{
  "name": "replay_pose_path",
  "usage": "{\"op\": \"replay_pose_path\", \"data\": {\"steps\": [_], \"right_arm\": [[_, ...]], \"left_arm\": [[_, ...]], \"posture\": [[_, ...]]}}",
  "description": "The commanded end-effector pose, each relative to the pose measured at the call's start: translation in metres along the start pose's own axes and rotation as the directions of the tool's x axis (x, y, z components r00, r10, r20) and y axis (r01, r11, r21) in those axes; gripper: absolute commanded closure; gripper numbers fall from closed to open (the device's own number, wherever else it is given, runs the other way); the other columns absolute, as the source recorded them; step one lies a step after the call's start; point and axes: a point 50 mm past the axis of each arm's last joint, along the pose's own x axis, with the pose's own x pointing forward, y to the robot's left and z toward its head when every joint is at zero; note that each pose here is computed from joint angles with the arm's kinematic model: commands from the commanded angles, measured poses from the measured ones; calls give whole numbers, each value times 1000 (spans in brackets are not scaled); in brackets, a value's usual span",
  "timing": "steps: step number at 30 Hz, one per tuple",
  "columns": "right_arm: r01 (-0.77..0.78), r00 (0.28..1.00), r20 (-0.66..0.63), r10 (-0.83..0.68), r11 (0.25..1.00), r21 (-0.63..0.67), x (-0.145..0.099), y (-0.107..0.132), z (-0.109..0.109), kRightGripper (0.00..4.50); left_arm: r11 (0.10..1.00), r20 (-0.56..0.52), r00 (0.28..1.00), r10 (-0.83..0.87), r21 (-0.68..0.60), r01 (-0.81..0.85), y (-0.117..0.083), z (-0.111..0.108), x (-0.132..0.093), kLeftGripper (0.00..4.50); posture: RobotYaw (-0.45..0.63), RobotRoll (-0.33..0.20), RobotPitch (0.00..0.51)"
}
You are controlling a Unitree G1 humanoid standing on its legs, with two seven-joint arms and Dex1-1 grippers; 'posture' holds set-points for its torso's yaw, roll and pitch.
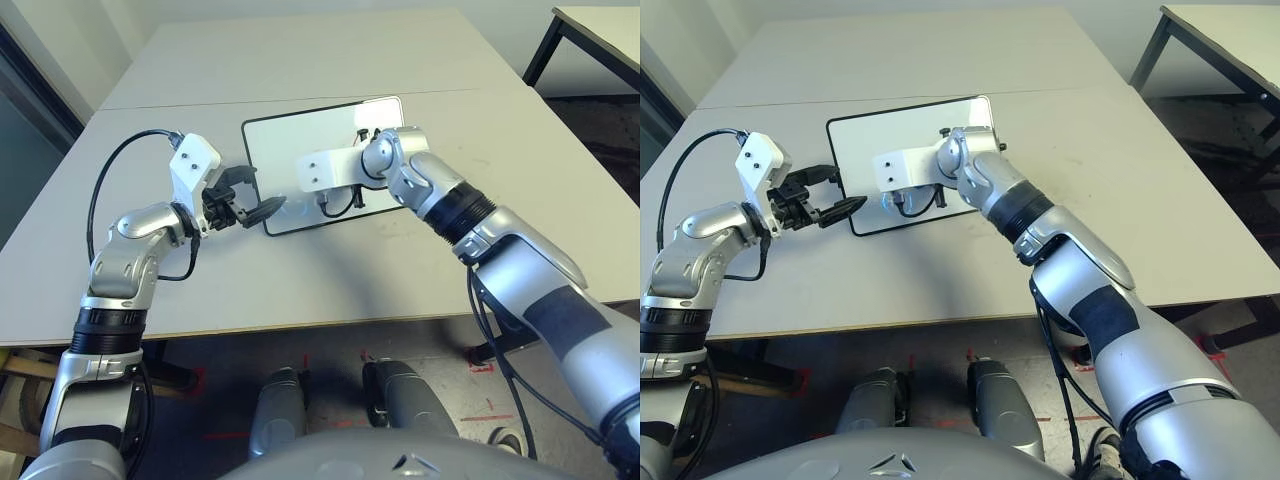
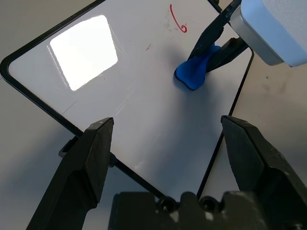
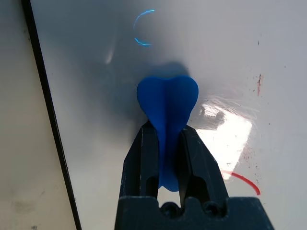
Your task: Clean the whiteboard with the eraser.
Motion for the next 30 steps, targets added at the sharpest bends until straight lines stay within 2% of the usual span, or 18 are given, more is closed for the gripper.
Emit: {"op": "replay_pose_path", "data": {"steps": [1, 13, 30], "right_arm": [[-21, 999, -37, 20, 999, -25, 5, 8, -8, 4162], [-36, 993, -111, 34, 999, -15, -3, 15, -43, 4162], [-1, 963, -267, 25, 996, 91, -17, 13, -104, 4162]], "left_arm": [[1000, 0, 1000, 1, 8, -1, -1, 1, -1, 0], [1000, 7, 1000, -3, 6, 3, -1, 1, 1, 0], [1000, 5, 1000, -15, 8, 15, 1, 0, 4, 0]], "posture": [[-51, 0, 74], [-56, 0, 70], [-76, 0, 69]]}}
